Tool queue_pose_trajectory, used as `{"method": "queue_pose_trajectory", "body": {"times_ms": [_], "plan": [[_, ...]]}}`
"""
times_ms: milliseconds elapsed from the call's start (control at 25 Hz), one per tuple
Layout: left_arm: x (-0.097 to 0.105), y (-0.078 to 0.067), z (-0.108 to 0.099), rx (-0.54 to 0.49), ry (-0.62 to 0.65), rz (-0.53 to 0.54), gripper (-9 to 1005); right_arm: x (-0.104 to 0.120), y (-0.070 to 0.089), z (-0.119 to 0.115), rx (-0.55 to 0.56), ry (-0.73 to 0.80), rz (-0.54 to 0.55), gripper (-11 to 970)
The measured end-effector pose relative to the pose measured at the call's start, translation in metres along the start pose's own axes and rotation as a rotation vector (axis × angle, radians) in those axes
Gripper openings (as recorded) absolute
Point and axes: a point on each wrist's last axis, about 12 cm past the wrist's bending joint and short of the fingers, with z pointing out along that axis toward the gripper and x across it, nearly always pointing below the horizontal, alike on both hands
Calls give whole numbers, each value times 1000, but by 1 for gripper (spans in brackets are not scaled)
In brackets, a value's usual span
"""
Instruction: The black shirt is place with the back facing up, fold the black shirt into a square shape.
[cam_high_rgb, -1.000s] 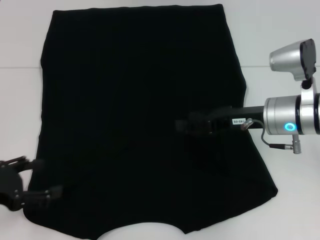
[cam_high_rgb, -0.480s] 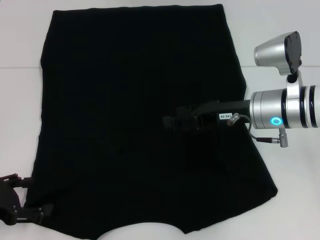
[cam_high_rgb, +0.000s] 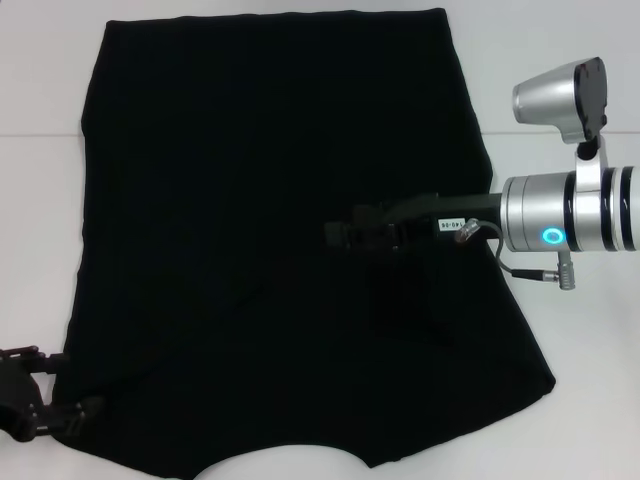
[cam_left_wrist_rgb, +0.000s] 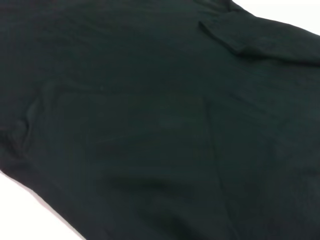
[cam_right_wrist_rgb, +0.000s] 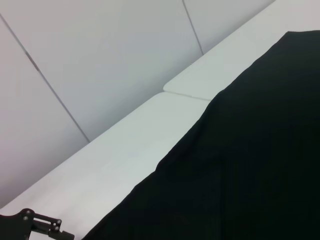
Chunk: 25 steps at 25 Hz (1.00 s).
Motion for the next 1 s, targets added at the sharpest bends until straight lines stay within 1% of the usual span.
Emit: {"method": "queue_pose_trajectory", "body": {"times_ms": [40,240,440,760,1000], "plan": [[-1,1,0,2,0,-3,925,0,0,0,1,-1,1,669],[-1,1,1,9,2,-8,736,1,-1,-1,2,-2,4,670],[1,0,0,8,3,-14,504,1,-1,-2,0,-1,3,671],[3,-1,-1,1,0,-25,266,5,-4,-6,6,0,11,671],[10,-3,-4,-16,-8,-47,61,10,-6,-12,7,2,40,672]]}}
